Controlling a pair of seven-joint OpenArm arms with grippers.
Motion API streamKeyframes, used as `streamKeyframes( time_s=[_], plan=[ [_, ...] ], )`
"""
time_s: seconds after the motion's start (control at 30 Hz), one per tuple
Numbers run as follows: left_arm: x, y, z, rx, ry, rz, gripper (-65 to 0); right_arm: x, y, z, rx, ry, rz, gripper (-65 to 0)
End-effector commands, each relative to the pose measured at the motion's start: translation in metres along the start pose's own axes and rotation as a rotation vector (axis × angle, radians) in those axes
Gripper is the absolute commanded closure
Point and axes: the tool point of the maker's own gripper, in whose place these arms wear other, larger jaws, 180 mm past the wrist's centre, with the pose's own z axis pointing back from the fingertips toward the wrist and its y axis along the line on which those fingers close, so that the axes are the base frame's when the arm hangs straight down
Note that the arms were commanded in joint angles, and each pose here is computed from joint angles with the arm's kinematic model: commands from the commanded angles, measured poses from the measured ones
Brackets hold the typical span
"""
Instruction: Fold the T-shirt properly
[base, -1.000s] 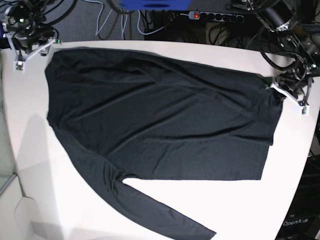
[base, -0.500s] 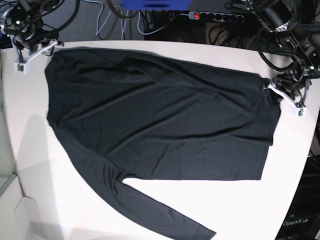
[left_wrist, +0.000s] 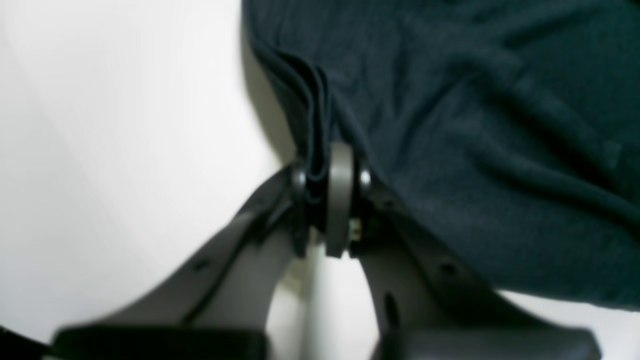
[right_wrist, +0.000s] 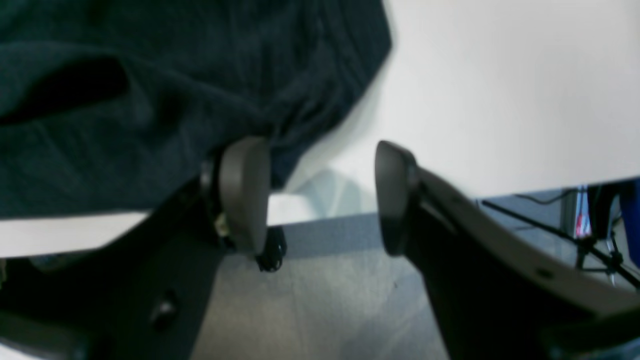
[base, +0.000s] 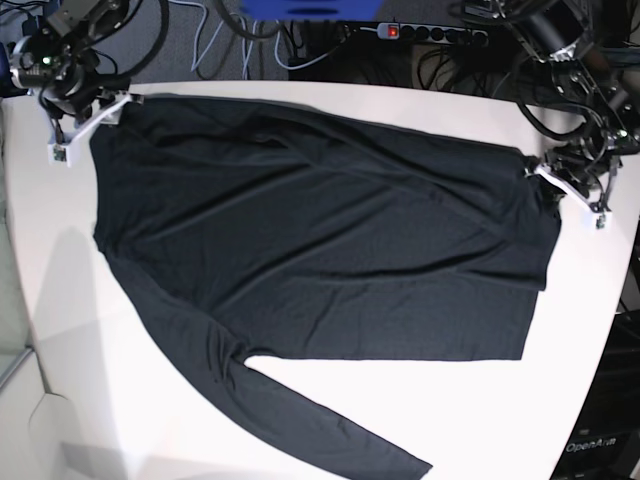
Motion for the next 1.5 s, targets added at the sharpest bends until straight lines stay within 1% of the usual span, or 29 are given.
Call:
streamKeyframes(
  time_s=[0.0, 0.2, 0.4, 0.53, 0.6, 0.67, 0.73, 0.83, 0.87, 1.13, 1.23, 1.4, 1.47],
  plan=[
    [0.014, 0.003, 0.004, 0.004, -0.044, -0.008, 0.0, 0.009, -0.002, 0.002, -0.007, -0.031, 0.002, -34.8],
    [0.013, 0.003, 0.004, 0.004, -0.041, -0.008, 0.0, -0.006, 0.004, -0.012, 0.034, 0.015, -0.025, -34.9],
    [0.012, 0.003, 0.004, 0.005, -0.041, -0.005, 0.0, -0.014, 0.000, -0.030, 0.064, 0.063, -0.043, -34.8],
    [0.012, 0.004, 0.005, 0.007, -0.042, -0.003, 0.0, -0.019, -0.001, -0.033, 0.072, 0.084, -0.047, -34.3],
    [0.012, 0.004, 0.005, 0.007, -0.042, -0.003, 0.0, -0.020, 0.000, -0.034, 0.075, 0.086, -0.050, -32.6],
    [0.012, 0.004, 0.005, 0.007, -0.042, -0.003, 0.0, -0.021, 0.001, -0.034, 0.078, 0.088, -0.051, -27.0],
    [0.012, 0.004, 0.005, 0.007, -0.042, -0.003, 0.0, -0.020, 0.002, -0.034, 0.079, 0.086, -0.050, -17.7],
    [0.012, 0.004, 0.005, 0.007, -0.042, -0.003, 0.0, -0.014, 0.003, -0.035, 0.081, 0.076, -0.051, -1.3],
    [0.012, 0.004, 0.005, 0.006, -0.043, -0.002, 0.0, -0.014, 0.003, -0.035, 0.081, 0.075, -0.051, 0.0],
    [0.012, 0.003, 0.004, 0.002, -0.044, 0.001, 0.0, -0.009, 0.001, -0.034, 0.075, 0.061, -0.046, -0.2],
    [0.013, 0.004, 0.005, 0.006, -0.046, -0.002, 0.0, 0.002, 0.001, -0.034, 0.073, 0.041, -0.039, -0.2],
    [0.017, 0.005, 0.007, 0.013, -0.054, -0.007, 0.0, 0.022, -0.005, -0.032, 0.028, 0.036, 0.088, -0.3],
    [0.019, 0.006, 0.007, 0.014, -0.059, -0.007, 0.0, 0.036, -0.004, -0.025, 0.010, -0.001, 0.119, -0.3]
  ],
)
